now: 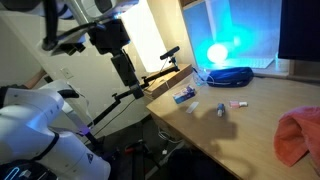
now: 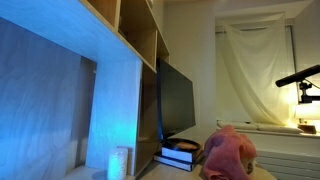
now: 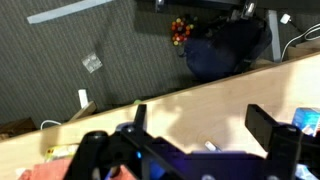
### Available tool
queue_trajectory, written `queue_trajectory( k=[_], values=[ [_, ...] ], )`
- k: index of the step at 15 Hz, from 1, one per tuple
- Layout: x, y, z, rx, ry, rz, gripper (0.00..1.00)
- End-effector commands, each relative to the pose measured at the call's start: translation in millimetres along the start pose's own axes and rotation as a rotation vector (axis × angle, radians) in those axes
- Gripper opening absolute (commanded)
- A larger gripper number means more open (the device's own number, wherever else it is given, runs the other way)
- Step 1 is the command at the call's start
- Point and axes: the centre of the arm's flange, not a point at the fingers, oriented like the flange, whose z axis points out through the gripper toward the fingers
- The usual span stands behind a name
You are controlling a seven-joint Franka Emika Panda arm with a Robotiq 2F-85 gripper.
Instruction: Pick up the blue nail polish and place it upright
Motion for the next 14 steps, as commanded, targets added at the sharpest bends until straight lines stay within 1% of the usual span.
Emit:
queue_trajectory(
  k=[1,3,6,8,10,11,14],
  values=[
    [26,-39,-20,-0.052,0.099,-0.098,1.00],
    [41,-65,-41,-0.083,0.142,-0.151,1.00],
    [64,-102,-75,-0.116,0.181,-0.210,1.00],
    [78,-122,-88,-0.129,0.207,-0.238,1.00],
    [81,-133,-95,-0.139,0.202,-0.269,1.00],
    [64,-125,-86,-0.129,0.215,-0.262,1.00],
    [74,-132,-88,-0.130,0.212,-0.277,1.00]
  ],
)
